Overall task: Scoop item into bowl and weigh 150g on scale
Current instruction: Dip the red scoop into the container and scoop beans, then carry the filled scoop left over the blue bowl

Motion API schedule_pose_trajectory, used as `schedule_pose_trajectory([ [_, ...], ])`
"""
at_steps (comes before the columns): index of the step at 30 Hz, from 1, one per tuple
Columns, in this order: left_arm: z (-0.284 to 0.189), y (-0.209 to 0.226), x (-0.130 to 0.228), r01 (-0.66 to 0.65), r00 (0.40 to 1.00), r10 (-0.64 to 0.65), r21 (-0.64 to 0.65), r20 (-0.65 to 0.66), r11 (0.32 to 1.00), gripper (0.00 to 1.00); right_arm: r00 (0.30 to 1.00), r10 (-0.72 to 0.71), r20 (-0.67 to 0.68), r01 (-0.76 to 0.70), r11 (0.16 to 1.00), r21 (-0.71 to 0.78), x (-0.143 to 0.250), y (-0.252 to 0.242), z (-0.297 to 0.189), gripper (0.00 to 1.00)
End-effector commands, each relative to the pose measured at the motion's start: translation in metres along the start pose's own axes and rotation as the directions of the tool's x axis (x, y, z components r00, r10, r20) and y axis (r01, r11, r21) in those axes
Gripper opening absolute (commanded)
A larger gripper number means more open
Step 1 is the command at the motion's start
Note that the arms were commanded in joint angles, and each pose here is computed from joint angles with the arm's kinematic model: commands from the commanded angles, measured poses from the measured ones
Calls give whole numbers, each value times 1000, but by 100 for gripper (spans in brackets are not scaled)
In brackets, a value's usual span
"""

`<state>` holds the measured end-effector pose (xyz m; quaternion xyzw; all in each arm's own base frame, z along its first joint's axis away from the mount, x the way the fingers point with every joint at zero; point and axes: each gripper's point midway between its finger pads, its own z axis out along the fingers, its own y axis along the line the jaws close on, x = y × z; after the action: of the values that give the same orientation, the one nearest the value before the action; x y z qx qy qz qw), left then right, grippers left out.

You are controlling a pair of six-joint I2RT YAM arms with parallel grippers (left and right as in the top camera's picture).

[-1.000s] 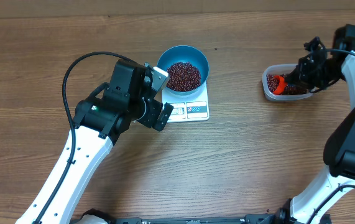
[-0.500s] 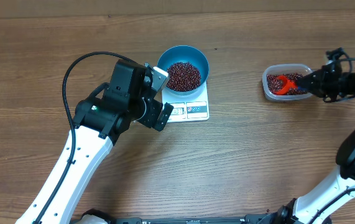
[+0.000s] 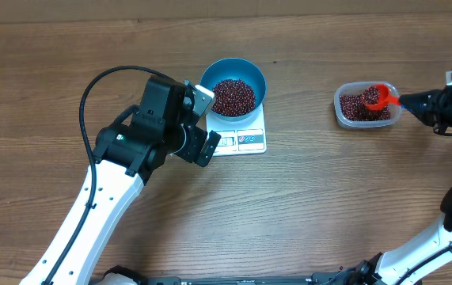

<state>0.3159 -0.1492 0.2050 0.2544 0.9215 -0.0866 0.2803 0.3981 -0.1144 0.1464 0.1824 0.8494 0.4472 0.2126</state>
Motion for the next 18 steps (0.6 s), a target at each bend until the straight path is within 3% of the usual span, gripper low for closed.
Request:
schedule_pose_trajectory([
  [1, 2, -5, -1, -24, 1000, 24, 18, -1, 1000, 100, 1000, 4, 8, -3, 997, -76, 0, 11, 2, 4],
  [18, 2, -5, -1, -24, 1000, 24, 18, -1, 1000, 99, 992, -81, -95, 54, 966, -254, 18, 77, 45, 4],
])
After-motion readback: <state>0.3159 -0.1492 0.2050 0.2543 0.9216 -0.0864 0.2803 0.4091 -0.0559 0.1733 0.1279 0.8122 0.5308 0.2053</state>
